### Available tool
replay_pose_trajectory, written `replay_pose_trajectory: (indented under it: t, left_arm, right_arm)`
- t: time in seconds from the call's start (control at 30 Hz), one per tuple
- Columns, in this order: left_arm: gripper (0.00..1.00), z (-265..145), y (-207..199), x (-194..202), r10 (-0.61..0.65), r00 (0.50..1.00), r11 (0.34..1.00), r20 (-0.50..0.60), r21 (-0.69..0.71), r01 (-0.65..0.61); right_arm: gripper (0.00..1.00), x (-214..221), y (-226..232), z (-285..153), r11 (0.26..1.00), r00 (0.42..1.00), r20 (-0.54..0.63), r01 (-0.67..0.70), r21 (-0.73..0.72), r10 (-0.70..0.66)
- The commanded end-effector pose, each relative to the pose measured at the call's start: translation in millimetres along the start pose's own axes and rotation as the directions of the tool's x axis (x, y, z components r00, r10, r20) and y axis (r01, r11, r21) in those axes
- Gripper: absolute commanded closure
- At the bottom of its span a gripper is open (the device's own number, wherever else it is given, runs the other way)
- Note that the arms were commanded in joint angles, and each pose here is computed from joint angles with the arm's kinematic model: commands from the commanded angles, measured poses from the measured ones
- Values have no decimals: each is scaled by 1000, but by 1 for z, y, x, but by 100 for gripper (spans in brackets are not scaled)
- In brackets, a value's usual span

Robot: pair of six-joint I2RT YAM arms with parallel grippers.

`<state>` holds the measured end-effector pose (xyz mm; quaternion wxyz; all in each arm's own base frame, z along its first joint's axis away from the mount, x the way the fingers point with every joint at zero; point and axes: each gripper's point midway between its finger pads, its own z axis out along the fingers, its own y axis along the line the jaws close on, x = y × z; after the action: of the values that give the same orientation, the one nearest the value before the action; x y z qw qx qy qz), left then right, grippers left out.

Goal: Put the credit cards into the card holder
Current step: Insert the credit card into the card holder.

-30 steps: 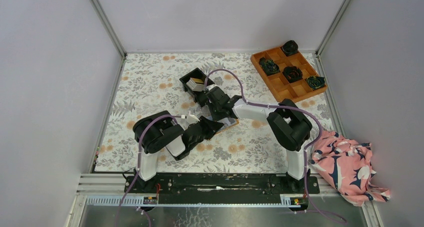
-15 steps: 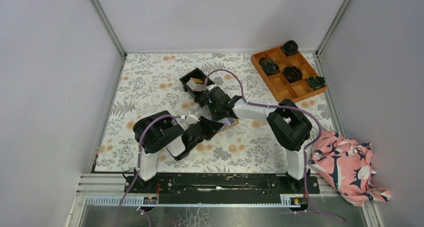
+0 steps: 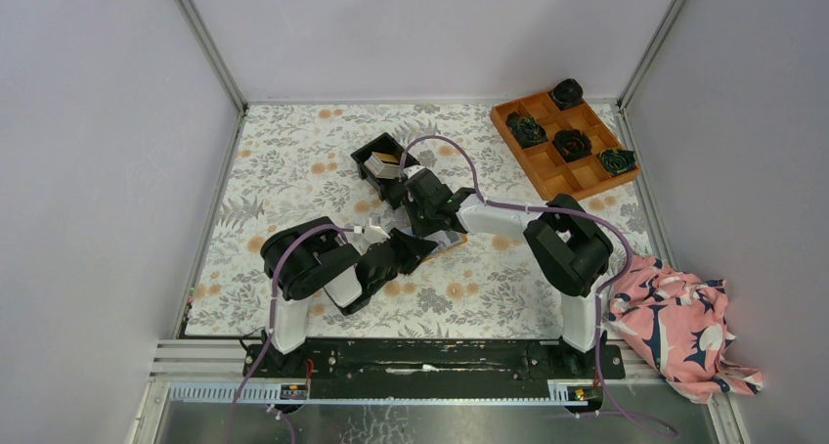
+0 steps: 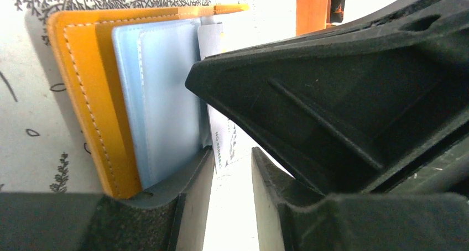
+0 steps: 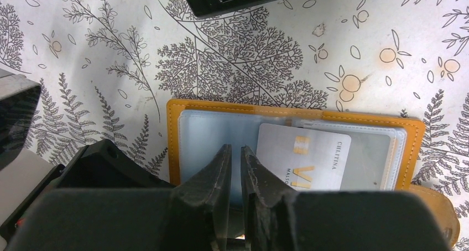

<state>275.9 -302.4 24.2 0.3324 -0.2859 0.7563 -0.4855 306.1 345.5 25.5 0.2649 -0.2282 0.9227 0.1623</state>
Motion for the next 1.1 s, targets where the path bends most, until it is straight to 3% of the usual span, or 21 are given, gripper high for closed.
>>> replay_pose_trajectory:
  t: [0.0,0.57,1.07]
  left_arm:
    - [60,-2,25,3,43,999,996,-18,-79,-44]
    - [60,-2,29,2,33,999,995,-12,-94,-34]
    - [60,-6,34,1,27,1000,994,-4,-103,-27]
  right_arm:
    - [80,50,22,-9,996,985,-170,14,-86,-29]
    - [80,74,-8,-1,997,971,-233,72,37,-61]
    - [80,52,-24,-16,986,984,-158,100,133,-78]
